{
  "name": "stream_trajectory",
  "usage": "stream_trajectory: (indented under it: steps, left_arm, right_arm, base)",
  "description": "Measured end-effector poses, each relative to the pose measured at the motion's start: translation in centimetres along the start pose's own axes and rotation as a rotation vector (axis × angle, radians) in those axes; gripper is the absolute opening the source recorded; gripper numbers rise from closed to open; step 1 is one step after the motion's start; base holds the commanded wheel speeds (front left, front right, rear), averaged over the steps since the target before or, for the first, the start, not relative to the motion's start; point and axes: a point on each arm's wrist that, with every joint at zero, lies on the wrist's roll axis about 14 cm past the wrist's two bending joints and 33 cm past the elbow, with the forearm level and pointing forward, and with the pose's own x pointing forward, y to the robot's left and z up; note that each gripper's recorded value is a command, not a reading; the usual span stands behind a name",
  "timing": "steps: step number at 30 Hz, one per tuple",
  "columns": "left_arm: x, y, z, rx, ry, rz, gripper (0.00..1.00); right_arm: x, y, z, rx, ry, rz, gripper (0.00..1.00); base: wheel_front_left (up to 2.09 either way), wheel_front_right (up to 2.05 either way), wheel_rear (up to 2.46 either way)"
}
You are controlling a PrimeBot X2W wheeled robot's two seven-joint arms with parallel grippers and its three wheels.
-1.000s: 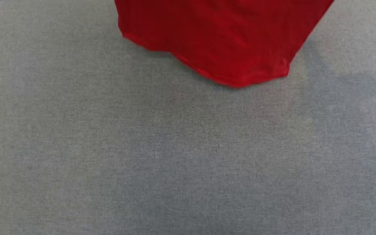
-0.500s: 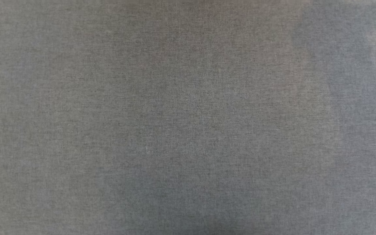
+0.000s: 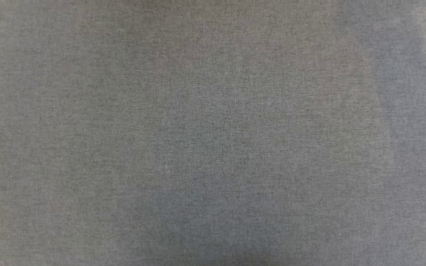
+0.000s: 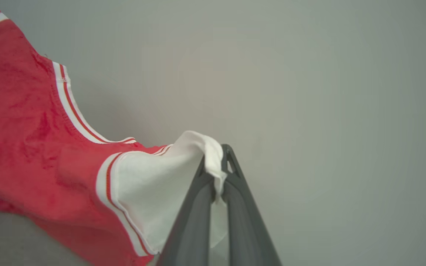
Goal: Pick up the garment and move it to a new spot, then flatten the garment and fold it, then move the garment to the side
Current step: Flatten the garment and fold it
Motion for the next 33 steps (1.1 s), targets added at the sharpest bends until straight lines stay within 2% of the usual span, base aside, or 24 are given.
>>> stream_trajectory:
  steps: [10,17,24,33]
  left_arm:
    - [-8.1,-3.2,-8.0,-0.156,0.17,0.021,0.0]
    - [-16.7,-5.7,-12.0,-0.255,0.321,0.052,0.0]
    - [-25.8,-8.8,-13.8,-0.381,0.447,0.109,0.0]
    - [-36.8,-12.2,-15.8,-0.471,0.611,0.213,0.0]
  right_arm:
    - [-6.1,6.2,-5.5,0.124,0.073,0.137,0.0]
    - [-12.4,9.0,-8.7,0.2,0.166,0.179,0.0]
    - [-20.8,9.6,-13.0,0.273,0.312,0.139,0.0]
    - [-32.3,11.0,-17.7,0.431,0.48,0.01,0.0]
  base:
    - [0.0,0.0,0.0]
    - [0.0,0.0,0.0]
    - [0.0,0.0,0.0]
    - [0.0,0.0,0.0]
